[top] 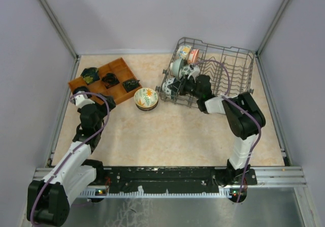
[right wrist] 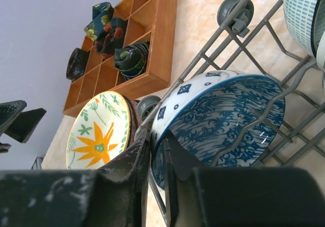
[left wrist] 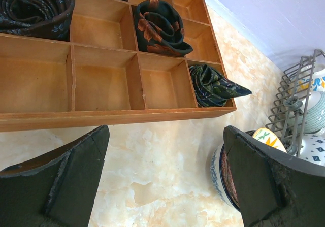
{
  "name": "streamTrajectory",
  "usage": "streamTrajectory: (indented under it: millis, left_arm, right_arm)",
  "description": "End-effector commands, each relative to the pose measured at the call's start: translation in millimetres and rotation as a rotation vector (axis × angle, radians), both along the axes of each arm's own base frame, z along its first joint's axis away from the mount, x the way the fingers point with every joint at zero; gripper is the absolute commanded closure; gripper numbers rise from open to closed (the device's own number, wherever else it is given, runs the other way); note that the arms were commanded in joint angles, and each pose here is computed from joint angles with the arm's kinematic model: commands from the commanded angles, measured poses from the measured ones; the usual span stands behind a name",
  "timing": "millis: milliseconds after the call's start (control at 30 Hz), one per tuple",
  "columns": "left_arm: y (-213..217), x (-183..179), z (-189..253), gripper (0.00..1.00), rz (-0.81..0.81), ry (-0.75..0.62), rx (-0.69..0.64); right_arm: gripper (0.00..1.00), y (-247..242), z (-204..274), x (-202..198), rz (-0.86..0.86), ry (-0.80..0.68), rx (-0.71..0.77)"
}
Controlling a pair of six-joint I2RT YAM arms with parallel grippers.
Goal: Unload the bowls from the dish rack
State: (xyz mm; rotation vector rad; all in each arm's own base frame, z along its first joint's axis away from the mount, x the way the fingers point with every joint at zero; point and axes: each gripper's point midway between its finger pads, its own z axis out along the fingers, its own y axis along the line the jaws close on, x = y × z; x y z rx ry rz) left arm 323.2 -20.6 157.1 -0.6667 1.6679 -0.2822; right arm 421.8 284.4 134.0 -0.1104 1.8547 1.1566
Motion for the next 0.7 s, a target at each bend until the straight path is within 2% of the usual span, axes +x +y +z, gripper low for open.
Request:
streamTrajectory:
  millis: [0, 133, 667]
  left_arm:
    - [4.0, 1.4, 7.6, 0.01, 0.014, -0.03, 0.009]
    - [3.6, 1.0, 6.9, 0.01, 0.013, -0.028, 0.009]
    - [2.5, 1.0, 9.0, 0.01, 0.007, -0.033, 0.005]
  right_arm:
    - [0.89, 2.1, 37.7, 11.8, 0.008, -0.118, 0.089]
    - [1.0, 0.5, 42.6, 10.3, 0.013, -0.13, 0.114]
    - [1.0, -3.7, 120.3, -11.0, 0.061, -0.278, 0.202]
